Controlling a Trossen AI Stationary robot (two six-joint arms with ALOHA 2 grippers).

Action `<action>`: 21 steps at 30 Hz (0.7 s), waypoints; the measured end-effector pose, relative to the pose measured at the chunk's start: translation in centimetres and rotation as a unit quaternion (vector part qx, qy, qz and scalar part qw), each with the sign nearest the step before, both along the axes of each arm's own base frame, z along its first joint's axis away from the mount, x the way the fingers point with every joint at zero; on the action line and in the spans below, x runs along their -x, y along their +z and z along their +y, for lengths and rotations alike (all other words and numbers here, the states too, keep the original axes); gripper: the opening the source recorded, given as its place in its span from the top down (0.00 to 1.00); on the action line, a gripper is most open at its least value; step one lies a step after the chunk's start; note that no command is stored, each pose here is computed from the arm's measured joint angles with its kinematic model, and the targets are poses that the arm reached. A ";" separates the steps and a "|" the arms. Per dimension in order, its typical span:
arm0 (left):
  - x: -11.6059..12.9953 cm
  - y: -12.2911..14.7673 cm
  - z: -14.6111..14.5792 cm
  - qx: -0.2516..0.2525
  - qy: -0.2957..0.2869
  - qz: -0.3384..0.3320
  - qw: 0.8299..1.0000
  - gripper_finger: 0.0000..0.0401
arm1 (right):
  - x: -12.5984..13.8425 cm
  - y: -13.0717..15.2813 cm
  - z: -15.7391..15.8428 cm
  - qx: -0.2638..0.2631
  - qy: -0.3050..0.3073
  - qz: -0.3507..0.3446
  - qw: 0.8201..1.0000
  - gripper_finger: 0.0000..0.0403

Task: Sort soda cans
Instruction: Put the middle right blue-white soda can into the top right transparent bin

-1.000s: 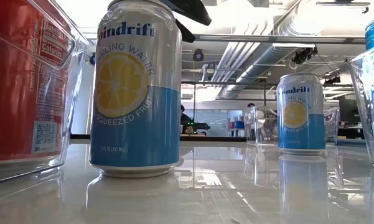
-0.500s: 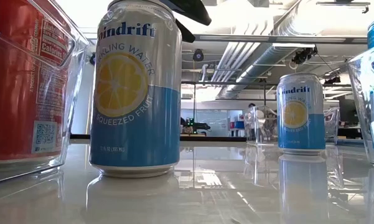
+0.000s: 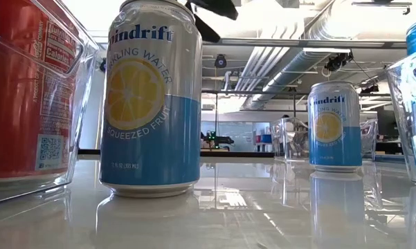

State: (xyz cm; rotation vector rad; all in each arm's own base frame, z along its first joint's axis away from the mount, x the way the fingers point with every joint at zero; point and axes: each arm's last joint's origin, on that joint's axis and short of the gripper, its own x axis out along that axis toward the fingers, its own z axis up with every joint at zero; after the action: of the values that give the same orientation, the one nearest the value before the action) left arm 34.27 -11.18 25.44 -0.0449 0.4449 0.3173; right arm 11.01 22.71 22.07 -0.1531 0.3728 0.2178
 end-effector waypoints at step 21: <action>0.2 0.1 -0.7 -0.024 -0.018 0.003 1.000 0.22 | -8.9 4.2 -11.1 0.002 -0.140 0.099 0.985 0.27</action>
State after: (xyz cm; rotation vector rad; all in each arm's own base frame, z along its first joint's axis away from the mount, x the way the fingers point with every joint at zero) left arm 34.05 -11.90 25.51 0.0107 0.4433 0.2935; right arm 19.91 11.61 26.25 -0.0803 0.5877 -0.0469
